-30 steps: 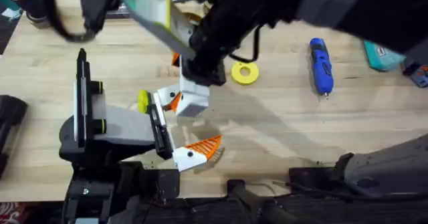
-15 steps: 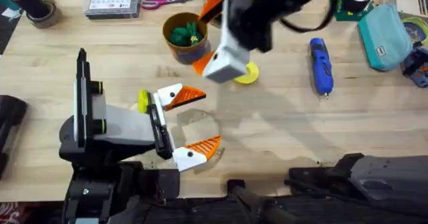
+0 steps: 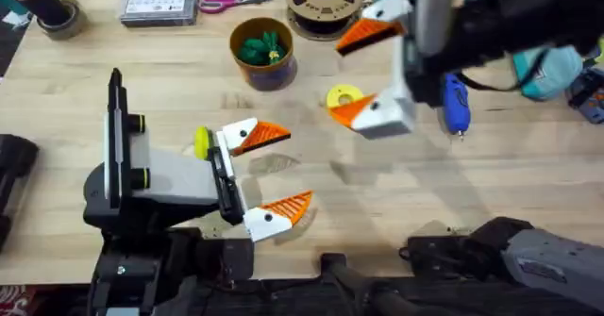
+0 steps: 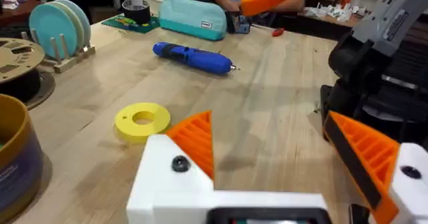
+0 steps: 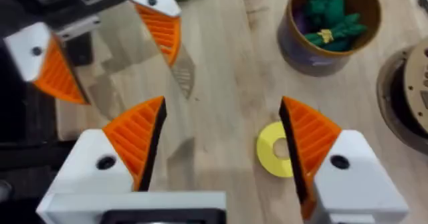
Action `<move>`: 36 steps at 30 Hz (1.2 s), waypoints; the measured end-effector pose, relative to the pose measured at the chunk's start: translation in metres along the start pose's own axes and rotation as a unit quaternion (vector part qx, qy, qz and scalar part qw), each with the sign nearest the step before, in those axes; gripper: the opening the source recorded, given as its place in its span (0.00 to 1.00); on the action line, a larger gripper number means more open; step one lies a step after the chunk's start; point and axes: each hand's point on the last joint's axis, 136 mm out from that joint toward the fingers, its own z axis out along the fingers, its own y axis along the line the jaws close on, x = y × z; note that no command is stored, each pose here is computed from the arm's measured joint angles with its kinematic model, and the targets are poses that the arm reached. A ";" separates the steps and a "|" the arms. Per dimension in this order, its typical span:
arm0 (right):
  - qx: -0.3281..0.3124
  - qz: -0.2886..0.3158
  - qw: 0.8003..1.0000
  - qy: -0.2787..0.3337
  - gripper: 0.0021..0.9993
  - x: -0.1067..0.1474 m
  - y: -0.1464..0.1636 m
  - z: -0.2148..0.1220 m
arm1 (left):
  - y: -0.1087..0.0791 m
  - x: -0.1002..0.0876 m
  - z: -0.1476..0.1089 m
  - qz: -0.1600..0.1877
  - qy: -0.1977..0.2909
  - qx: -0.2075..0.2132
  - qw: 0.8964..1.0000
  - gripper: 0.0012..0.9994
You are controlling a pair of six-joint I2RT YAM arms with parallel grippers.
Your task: Pick up the gripper from the table and insert it into the empty holder that is missing its gripper. Then pick up a screw, insert it into the mounting hole, and use the screwdriver to tighten it. Finally, clean up the table by picking up the vegetable and placing it into the bucket.
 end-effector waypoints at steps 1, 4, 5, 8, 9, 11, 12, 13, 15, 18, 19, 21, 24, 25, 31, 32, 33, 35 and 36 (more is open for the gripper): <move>-0.008 0.002 1.000 -0.013 1.00 0.002 0.003 -0.004 | 0.000 0.000 0.000 0.000 0.000 0.000 1.000 0.99; -0.021 0.010 0.998 -0.052 1.00 0.010 0.007 -0.016 | 0.000 0.000 0.000 0.000 0.000 0.000 1.000 0.99; -0.024 0.015 0.998 -0.062 1.00 0.013 0.008 -0.018 | 0.000 0.000 0.000 0.000 0.000 0.000 1.000 0.99; -0.034 0.027 0.995 -0.086 1.00 0.025 0.009 -0.022 | 0.000 0.000 0.000 0.000 0.000 0.000 1.000 0.99; -0.037 0.030 0.995 -0.091 1.00 0.029 0.010 -0.022 | 0.000 0.000 0.000 0.000 0.000 0.000 1.000 0.99; -0.044 0.038 0.994 -0.097 1.00 0.039 0.011 -0.019 | 0.000 0.000 0.000 0.000 0.000 0.000 1.000 0.99; -0.046 0.041 0.993 -0.097 1.00 0.045 0.011 -0.017 | 0.000 0.000 0.000 0.000 0.000 0.000 1.000 0.99; -0.048 0.040 0.993 -0.099 1.00 0.049 0.011 -0.015 | 0.000 0.000 0.000 0.000 0.000 0.000 1.000 0.99; -0.049 0.035 0.993 -0.102 1.00 0.055 0.011 -0.010 | 0.000 0.000 0.000 0.000 0.000 0.000 1.000 0.99; -0.050 0.026 0.993 -0.103 1.00 0.058 0.009 -0.006 | 0.000 0.000 0.000 0.000 0.000 0.000 1.000 0.99; -0.049 0.022 0.993 -0.102 1.00 0.058 0.008 -0.006 | 0.000 0.000 0.000 0.000 0.000 0.000 1.000 0.99; -0.044 0.016 0.994 -0.095 1.00 0.061 0.006 -0.004 | 0.000 0.000 0.000 0.000 0.000 0.000 1.000 0.99; -0.026 0.000 0.996 -0.081 1.00 0.066 -0.001 -0.002 | 0.000 0.000 0.000 0.000 0.000 0.000 1.000 0.99; -0.021 -0.005 0.997 -0.079 1.00 0.066 -0.003 -0.002 | 0.000 0.000 0.000 0.000 0.000 0.000 1.000 0.99; -0.006 -0.032 0.997 -0.076 1.00 0.066 -0.010 -0.002 | 0.000 0.000 0.000 0.000 0.000 0.000 1.000 0.99; -0.005 -0.035 0.996 -0.076 1.00 0.066 -0.010 -0.002 | 0.000 0.000 0.000 0.000 0.000 0.000 1.000 0.99; -0.005 -0.036 0.997 -0.075 1.00 0.066 -0.010 -0.002 | 0.000 0.000 0.000 0.000 0.000 0.000 1.000 0.99; -0.004 -0.038 0.996 -0.074 1.00 0.066 -0.010 -0.002 | 0.000 0.000 0.000 0.000 0.000 0.000 1.000 0.99; -0.003 -0.039 0.997 -0.073 1.00 0.067 -0.011 -0.002 | 0.000 0.000 0.000 0.000 0.000 0.000 1.000 0.99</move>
